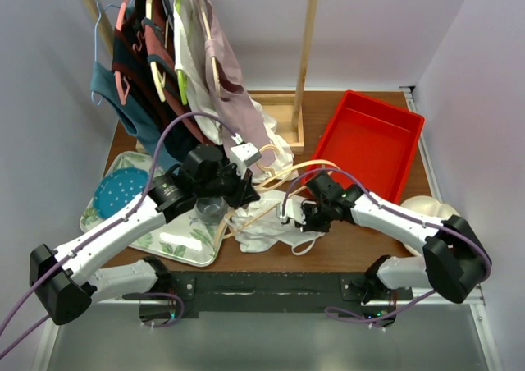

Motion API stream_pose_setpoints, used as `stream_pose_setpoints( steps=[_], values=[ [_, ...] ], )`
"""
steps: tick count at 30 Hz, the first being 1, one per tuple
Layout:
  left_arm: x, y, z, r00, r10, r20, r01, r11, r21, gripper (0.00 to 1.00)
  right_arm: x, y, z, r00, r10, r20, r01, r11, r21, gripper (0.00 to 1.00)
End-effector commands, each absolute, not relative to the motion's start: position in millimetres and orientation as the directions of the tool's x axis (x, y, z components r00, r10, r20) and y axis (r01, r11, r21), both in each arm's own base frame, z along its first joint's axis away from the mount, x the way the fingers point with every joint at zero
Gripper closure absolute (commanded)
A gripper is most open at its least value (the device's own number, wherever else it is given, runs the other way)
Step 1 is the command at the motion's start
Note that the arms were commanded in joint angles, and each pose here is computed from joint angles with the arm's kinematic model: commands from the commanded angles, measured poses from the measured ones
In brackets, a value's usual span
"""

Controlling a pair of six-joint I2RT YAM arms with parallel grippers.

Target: Place the tank top on the hanger

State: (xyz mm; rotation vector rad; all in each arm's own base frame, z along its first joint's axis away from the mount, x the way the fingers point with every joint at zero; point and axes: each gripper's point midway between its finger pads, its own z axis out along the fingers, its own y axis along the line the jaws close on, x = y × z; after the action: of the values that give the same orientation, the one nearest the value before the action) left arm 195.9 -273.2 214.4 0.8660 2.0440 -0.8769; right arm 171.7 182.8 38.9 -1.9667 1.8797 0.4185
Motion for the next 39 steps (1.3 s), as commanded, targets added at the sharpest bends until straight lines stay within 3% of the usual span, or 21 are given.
stream_pose_setpoints(
  steps=[1,5,11,20,23,34,37,39],
  values=[
    [201.1,-271.3,228.7,-0.457,0.251,-0.853,0.799,0.537,-0.270,1.00,165.3,183.1,60.1,0.079,-0.865,-0.495,-0.996,-0.044,-0.082,1.00],
    [201.5,-267.2,228.8,-0.457,0.242,-0.856,0.794,0.545,-0.269,1.00,159.5,172.1,75.5,0.072,-0.859,-0.507,-0.997,-0.041,-0.072,1.00],
    [203.5,-261.9,229.6,-0.457,0.228,-0.860,0.790,0.548,-0.275,1.00,177.9,135.9,102.6,-0.072,-0.811,-0.581,-0.986,0.145,-0.081,1.00],
    [199.1,-258.7,226.7,-0.454,0.236,-0.859,0.803,0.527,-0.280,1.00,213.4,101.8,105.9,-0.271,-0.748,-0.606,-0.922,0.384,-0.061,1.00],
    [196.5,-258.2,226.3,-0.454,0.236,-0.859,0.806,0.520,-0.283,1.00,219.5,100.8,104.4,-0.313,-0.728,-0.610,-0.914,0.406,-0.014,1.00],
    [191.1,-258.9,220.4,-0.458,0.250,-0.853,0.818,0.495,-0.293,1.00,237.2,103.8,102.2,-0.388,-0.687,-0.614,-0.883,0.469,0.033,0.85],
    [191.4,-259.0,220.7,-0.456,0.251,-0.854,0.819,0.493,-0.292,1.00,235.6,105.7,102.5,-0.390,-0.682,-0.619,-0.885,0.463,0.047,0.88],
    [190.8,-259.1,220.1,-0.455,0.253,-0.854,0.821,0.491,-0.293,1.00,233.2,108.8,102.8,-0.393,-0.675,-0.624,-0.889,0.453,0.069,0.99]
  ],
)
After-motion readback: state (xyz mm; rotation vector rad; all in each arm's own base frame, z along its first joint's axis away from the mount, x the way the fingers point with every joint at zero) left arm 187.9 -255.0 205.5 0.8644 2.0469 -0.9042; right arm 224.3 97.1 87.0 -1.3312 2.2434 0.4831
